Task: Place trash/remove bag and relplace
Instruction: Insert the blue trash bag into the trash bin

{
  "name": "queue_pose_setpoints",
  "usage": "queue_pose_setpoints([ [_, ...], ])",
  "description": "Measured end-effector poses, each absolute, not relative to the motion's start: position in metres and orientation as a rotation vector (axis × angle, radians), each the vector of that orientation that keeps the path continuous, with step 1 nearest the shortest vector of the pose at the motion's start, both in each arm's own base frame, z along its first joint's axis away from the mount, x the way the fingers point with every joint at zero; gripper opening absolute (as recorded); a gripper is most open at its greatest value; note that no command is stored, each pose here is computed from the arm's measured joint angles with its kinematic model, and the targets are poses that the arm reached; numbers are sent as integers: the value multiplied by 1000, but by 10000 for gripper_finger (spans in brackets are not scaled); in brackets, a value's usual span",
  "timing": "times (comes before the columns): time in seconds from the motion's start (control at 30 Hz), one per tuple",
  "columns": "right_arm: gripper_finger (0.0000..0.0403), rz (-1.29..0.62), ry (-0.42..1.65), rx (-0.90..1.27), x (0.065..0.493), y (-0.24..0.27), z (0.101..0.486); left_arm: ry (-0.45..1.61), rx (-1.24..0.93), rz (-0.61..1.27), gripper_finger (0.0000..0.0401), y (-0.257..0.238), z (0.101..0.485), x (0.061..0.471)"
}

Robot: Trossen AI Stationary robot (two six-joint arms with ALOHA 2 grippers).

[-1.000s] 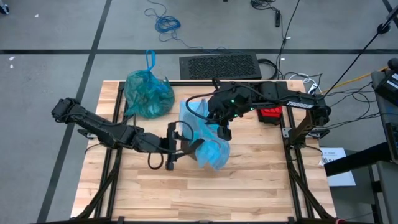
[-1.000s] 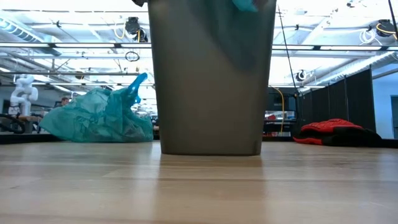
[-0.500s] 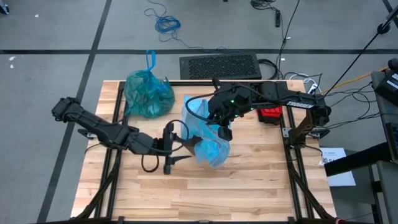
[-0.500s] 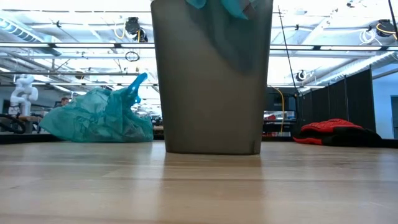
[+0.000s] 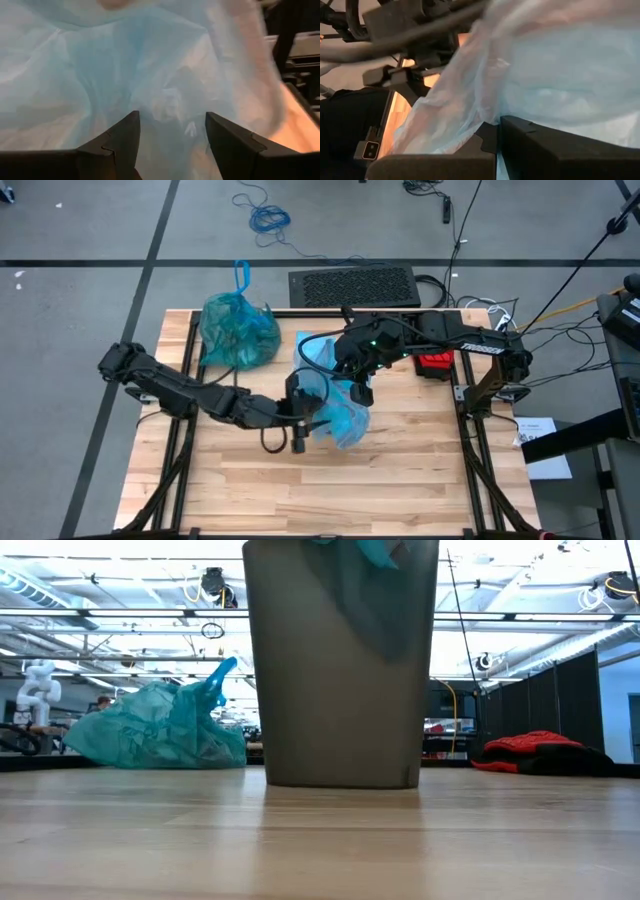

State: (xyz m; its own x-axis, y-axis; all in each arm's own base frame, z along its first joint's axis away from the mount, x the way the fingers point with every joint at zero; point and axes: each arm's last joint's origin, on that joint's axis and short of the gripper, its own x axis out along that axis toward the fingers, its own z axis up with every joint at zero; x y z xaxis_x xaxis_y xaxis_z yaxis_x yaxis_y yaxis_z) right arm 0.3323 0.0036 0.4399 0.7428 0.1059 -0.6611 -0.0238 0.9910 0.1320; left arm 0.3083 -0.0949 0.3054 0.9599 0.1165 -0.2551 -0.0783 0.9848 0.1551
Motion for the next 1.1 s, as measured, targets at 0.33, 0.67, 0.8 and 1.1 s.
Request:
queue_pose_setpoints([
  [0.33,0,71,739,118,332,4,439,286,237,240,24,-93,323,306],
  [0.67,0,84,739,113,332,8,439,319,331,430,2,-84,333,305],
  [0.8,0,88,740,116,332,10,439,403,270,436,1,-69,317,315],
  [1.1,0,86,742,119,332,10,439,512,234,298,1,-59,283,340],
])
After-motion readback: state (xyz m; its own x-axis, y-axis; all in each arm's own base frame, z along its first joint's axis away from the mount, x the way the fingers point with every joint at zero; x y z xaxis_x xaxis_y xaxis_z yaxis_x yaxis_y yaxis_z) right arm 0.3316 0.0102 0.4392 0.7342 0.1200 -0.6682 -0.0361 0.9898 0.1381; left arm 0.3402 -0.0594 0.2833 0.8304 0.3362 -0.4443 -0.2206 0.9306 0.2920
